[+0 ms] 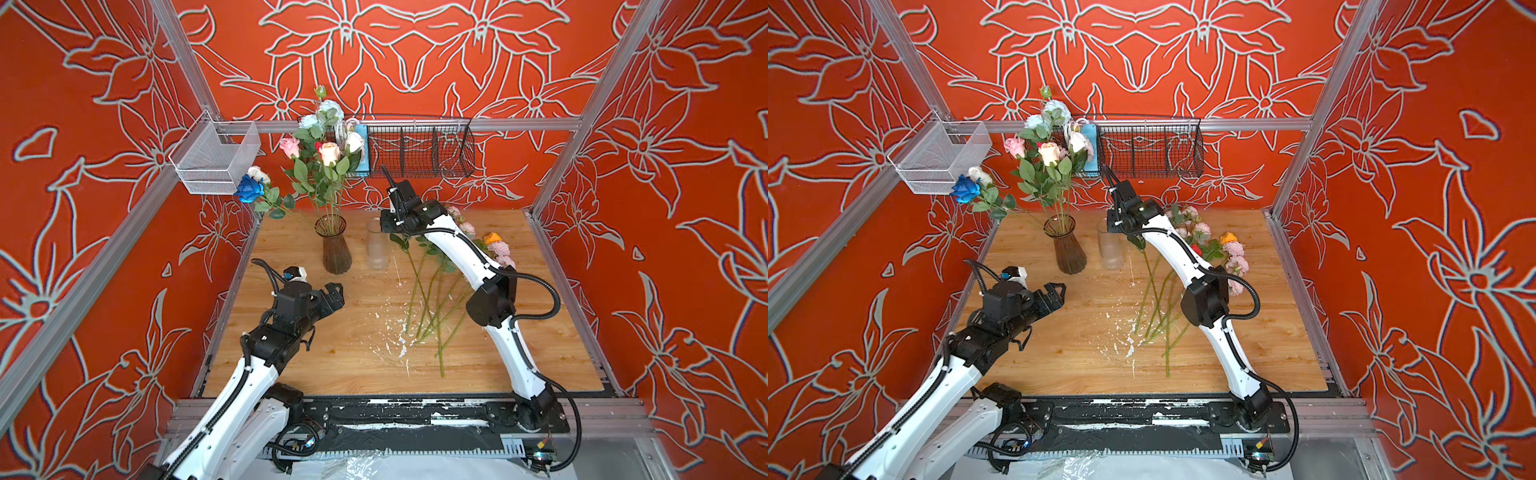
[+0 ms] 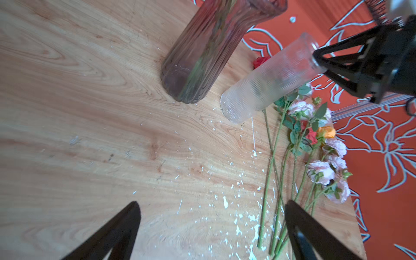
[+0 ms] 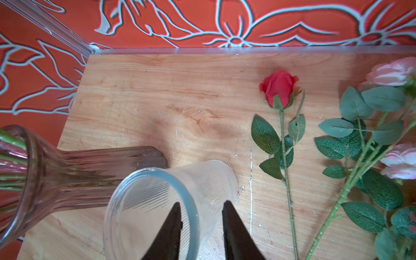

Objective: Arrange the flowers into the vase

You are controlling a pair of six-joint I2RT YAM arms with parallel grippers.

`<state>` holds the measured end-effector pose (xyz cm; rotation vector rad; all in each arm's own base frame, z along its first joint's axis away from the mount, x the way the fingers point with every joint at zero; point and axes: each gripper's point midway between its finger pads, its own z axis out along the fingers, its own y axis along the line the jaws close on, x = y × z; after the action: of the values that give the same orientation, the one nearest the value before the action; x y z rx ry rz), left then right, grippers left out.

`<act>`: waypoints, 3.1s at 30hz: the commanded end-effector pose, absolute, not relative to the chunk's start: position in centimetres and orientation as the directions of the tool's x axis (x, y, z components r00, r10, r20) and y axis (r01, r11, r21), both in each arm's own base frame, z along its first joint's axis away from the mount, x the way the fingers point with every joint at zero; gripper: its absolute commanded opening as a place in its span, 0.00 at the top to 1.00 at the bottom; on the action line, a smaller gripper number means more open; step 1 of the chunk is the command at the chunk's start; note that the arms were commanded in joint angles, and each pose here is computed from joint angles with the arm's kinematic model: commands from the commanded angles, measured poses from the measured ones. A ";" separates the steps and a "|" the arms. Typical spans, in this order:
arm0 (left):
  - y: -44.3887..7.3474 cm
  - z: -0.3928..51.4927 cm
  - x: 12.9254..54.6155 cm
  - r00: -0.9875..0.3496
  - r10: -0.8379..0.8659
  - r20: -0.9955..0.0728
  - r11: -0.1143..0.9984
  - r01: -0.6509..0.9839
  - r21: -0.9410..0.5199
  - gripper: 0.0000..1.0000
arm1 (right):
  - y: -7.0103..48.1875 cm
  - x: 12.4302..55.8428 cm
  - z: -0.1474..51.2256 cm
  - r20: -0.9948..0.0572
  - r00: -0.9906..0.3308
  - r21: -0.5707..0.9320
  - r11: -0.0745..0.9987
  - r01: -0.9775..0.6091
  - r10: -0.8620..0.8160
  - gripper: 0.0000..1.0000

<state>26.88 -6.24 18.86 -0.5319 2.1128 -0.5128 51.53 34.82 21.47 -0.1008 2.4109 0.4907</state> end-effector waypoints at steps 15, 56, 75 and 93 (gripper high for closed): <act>-6.1 21.6 25.7 -0.489 -0.528 -0.694 0.829 -0.123 -0.545 0.00 | 33.1 48.8 23.2 -0.610 -0.792 0.271 0.937 -0.220 -0.010 0.97; -14.4 28.6 29.3 -0.569 -0.423 -0.705 0.713 0.270 -0.647 0.01 | 32.0 32.4 22.6 -0.554 -0.761 0.150 0.858 -0.491 -0.338 0.75; -14.3 36.1 34.3 -0.410 -0.552 -0.726 0.678 0.286 -0.677 0.00 | 20.9 34.3 29.1 -0.767 -0.632 0.305 0.931 -0.201 0.114 0.60; -12.4 34.2 32.3 -0.301 -0.624 -0.721 0.654 0.305 -0.693 0.01 | 21.1 47.2 7.8 -0.483 -0.843 0.282 0.954 0.105 0.236 0.50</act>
<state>32.42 -13.27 32.77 -0.2515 1.7059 -0.9634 45.96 20.45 8.20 0.1931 2.5725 0.2827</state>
